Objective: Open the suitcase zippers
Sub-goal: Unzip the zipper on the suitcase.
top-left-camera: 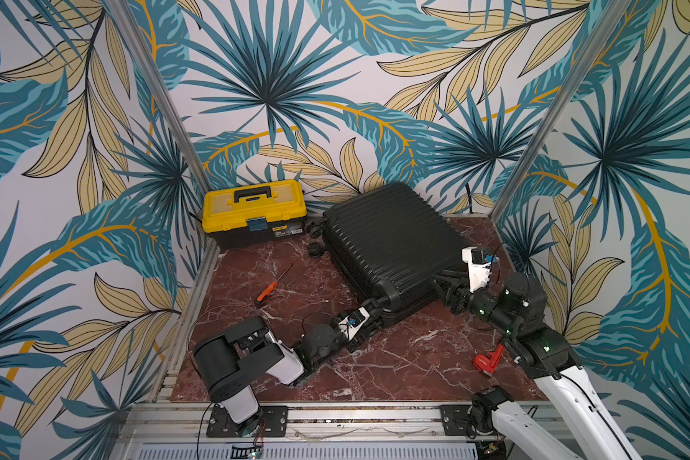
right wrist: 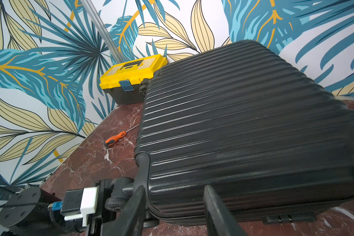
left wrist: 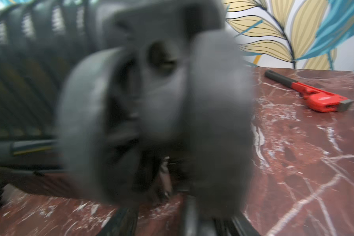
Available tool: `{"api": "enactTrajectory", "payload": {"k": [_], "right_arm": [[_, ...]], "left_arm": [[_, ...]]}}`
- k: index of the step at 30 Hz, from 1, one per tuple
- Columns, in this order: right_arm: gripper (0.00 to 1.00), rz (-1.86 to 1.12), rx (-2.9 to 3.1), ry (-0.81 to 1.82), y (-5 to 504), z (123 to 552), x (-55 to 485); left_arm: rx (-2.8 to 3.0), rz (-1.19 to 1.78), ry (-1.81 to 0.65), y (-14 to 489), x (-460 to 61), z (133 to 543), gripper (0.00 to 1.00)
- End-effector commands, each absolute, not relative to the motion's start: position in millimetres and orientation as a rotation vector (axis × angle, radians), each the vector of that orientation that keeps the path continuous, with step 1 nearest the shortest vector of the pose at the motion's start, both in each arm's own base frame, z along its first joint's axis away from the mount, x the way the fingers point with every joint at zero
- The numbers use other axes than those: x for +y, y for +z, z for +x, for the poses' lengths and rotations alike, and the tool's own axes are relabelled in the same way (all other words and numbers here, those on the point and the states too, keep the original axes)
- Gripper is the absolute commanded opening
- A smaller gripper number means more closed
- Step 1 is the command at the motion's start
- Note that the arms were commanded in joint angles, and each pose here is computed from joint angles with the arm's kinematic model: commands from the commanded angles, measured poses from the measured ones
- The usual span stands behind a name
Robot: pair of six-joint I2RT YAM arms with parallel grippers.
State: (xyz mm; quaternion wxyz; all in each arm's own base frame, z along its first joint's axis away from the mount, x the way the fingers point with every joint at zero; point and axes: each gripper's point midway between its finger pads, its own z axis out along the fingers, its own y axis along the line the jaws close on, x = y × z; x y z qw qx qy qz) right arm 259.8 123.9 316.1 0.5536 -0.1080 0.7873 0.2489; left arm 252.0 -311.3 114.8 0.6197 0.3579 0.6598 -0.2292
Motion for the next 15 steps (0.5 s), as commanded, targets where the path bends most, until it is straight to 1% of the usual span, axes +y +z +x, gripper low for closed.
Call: {"api": "enactTrajectory", "payload": {"k": [1,15], "right_arm": [[0.48,-0.261,1.858,0.602,311.5,260.8,126.4],[0.48,-0.238,1.867,0.604,305.3,264.0,125.7]], "left_arm": [[1.432,0.785,-0.615,137.5,-322.9,254.0,0.55],[1.487,0.775,-0.652,120.3,-328.0,255.9,0.38]]}}
